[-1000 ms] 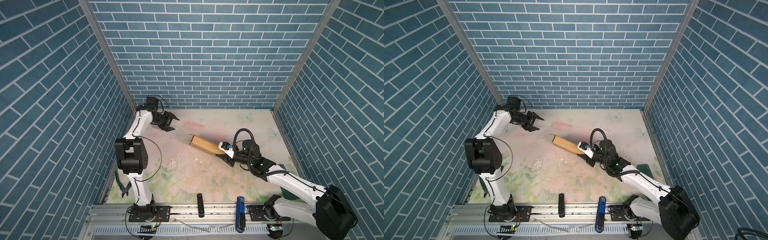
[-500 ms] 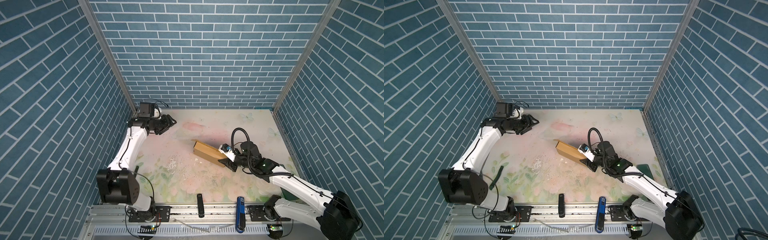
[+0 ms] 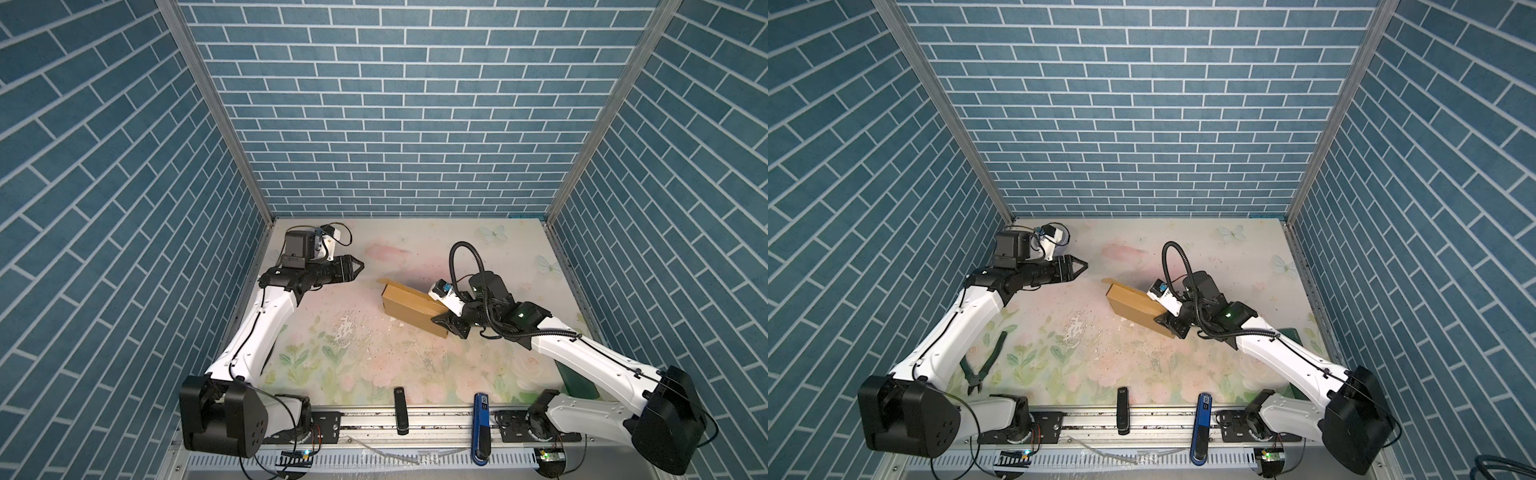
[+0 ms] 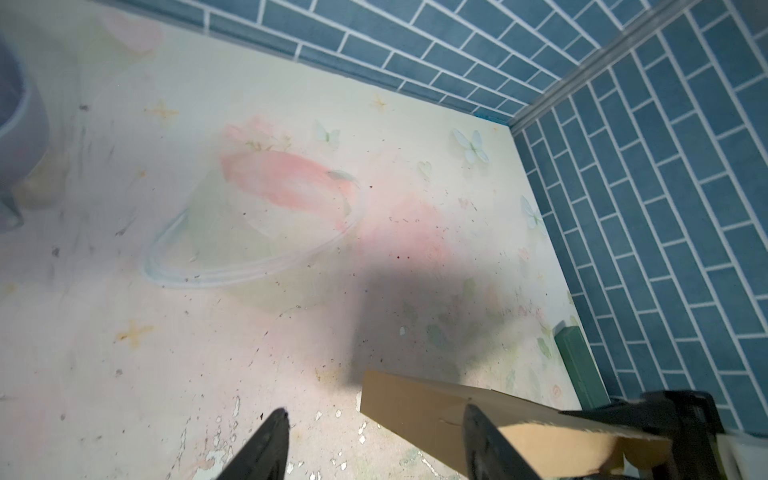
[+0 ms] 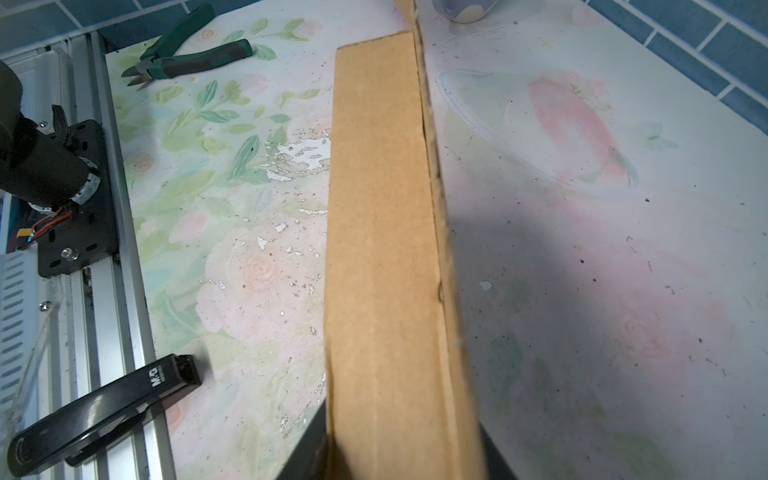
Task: Fold the paper box
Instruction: 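Open the left gripper and pull it back while the right holds the box, then move the open left gripper to the box end nearest it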
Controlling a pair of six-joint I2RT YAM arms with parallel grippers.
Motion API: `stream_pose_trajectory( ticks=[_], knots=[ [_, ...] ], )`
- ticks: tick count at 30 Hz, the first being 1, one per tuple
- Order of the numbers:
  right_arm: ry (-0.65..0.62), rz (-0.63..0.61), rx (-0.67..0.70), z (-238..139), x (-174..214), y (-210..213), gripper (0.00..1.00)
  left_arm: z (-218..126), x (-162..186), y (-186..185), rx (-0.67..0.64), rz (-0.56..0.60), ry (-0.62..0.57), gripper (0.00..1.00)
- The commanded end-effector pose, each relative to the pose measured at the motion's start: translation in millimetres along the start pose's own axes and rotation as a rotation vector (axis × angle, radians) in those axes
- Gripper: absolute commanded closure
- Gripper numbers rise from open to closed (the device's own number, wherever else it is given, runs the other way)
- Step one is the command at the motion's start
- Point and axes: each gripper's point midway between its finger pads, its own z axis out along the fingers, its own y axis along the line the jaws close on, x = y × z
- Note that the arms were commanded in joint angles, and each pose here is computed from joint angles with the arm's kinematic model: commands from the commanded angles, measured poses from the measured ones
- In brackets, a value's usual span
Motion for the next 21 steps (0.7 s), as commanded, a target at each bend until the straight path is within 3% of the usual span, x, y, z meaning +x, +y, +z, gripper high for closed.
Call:
stream_pose_trajectory(
  ticks=[1, 21],
  knots=[
    [0.011, 0.015, -0.054, -2, -10, 8, 0.73, -6, -1, -16, 0.07, 0.13, -0.029, 0.33],
    [0.01, 0.015, -0.088, 0, -14, 13, 0.73, 6, 47, -38, 0.077, 0.349, 0.187, 0.37]
  ],
)
